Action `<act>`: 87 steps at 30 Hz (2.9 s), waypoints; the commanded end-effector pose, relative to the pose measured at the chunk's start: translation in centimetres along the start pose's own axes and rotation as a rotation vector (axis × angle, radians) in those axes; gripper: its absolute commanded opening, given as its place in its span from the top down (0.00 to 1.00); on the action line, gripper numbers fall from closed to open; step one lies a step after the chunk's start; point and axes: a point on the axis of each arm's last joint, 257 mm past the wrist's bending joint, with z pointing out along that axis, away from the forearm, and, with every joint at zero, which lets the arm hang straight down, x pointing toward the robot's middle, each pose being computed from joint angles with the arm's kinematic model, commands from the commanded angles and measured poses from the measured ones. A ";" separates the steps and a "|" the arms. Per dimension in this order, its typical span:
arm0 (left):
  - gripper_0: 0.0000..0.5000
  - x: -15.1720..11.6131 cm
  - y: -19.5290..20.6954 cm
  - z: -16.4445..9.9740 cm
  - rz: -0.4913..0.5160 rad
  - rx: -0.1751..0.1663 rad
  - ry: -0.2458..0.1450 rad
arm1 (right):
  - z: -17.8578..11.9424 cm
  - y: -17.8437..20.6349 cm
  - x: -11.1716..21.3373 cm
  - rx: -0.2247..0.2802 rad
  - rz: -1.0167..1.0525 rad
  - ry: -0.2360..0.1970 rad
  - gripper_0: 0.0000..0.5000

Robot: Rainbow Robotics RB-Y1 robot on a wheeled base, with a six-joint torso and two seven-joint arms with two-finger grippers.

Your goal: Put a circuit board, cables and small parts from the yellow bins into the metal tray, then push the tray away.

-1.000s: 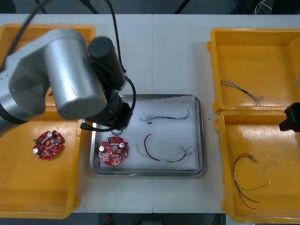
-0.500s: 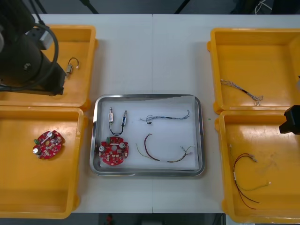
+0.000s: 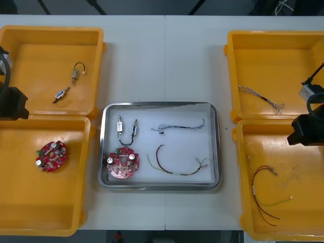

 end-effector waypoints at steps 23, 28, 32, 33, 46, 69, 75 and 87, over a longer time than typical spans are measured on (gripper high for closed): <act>0.00 0.6 4.2 0.2 -0.068 0.015 -0.032 | -1.3 18.2 -2.2 -0.061 -0.747 -0.008 0.00; 0.00 0.5 4.3 0.2 -0.067 0.012 -0.036 | -0.7 21.5 -1.0 -0.083 -0.943 0.006 0.00; 0.00 0.5 4.3 0.1 -0.065 0.012 -0.037 | -0.3 24.9 0.3 -0.092 -1.172 0.009 0.00; 0.00 0.5 4.3 0.1 -0.065 0.012 -0.037 | -0.3 25.3 0.5 -0.096 -1.198 0.010 0.00; 0.00 0.5 4.3 0.1 -0.065 0.012 -0.037 | 3.1 30.2 4.0 -0.019 -1.611 0.010 0.00; 0.00 0.5 4.3 0.1 -0.065 0.012 -0.037 | 9.1 32.9 8.8 -0.007 -1.638 0.003 0.00; 0.00 0.5 4.3 0.1 -0.065 0.012 -0.037 | 10.2 33.1 9.3 -0.012 -1.602 -0.021 0.00; 0.00 0.5 4.3 0.1 -0.065 0.012 -0.037 | 11.9 33.5 10.1 -0.012 -1.557 -0.062 0.00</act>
